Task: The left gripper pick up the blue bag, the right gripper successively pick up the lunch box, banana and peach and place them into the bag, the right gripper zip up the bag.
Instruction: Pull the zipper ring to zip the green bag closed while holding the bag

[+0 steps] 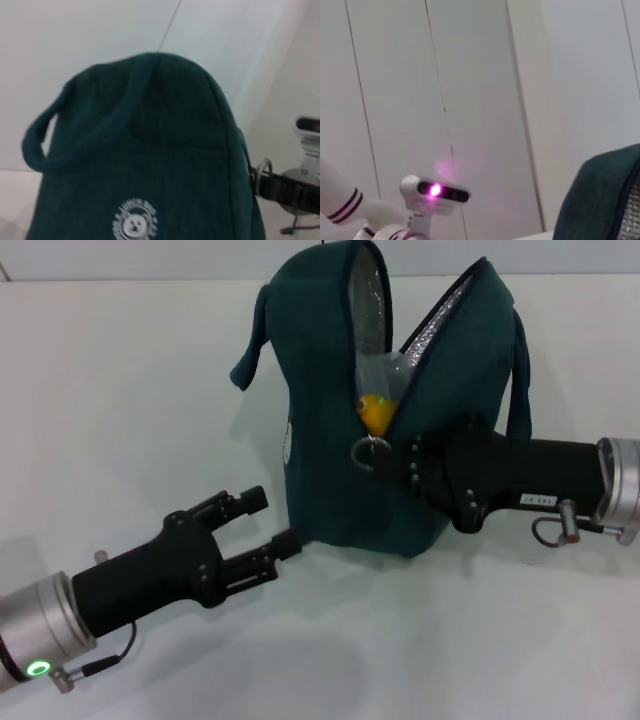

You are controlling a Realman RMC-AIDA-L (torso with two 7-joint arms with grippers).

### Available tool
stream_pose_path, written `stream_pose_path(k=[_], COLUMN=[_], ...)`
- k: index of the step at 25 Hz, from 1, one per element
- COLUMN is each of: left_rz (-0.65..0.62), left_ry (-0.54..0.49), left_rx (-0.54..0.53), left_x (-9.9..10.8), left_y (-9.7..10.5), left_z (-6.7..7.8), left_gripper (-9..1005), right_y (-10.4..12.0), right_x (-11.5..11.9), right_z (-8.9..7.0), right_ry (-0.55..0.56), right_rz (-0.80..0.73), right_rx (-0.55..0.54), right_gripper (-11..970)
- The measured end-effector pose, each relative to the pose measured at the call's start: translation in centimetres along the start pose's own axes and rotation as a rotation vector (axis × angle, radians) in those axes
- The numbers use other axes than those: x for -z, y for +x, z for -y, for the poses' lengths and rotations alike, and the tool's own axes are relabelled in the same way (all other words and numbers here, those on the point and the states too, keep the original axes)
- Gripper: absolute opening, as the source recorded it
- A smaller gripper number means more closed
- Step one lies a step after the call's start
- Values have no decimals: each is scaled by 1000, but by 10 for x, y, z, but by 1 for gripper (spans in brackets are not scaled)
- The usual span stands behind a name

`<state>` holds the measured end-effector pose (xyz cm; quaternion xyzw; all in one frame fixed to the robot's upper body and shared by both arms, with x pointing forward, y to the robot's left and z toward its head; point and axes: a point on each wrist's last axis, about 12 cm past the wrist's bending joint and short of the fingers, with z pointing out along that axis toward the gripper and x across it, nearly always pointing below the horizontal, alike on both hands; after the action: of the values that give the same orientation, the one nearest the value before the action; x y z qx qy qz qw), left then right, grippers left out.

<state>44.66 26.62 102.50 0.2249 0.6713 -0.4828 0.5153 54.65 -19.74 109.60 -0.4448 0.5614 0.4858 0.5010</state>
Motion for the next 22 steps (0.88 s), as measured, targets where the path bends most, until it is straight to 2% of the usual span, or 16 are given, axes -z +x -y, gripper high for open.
stream_pose_path(k=[3,14,22], left_rz=[-12,-10,-4], left_ry=[15,-10,-49], left_rx=[-2,-18,-22], left_x=[-2,-25,-32], left_y=[0,-2,-4], left_z=[1,-7,-14], left_gripper=[824,791,768], right_y=[-1,-4,-4], right_x=[-1,-5,-9], right_z=[1,6,7], right_ry=[7,15,3], right_rz=[4,-10,-20], right_rx=[2,15,17], right_gripper=[7,7,7])
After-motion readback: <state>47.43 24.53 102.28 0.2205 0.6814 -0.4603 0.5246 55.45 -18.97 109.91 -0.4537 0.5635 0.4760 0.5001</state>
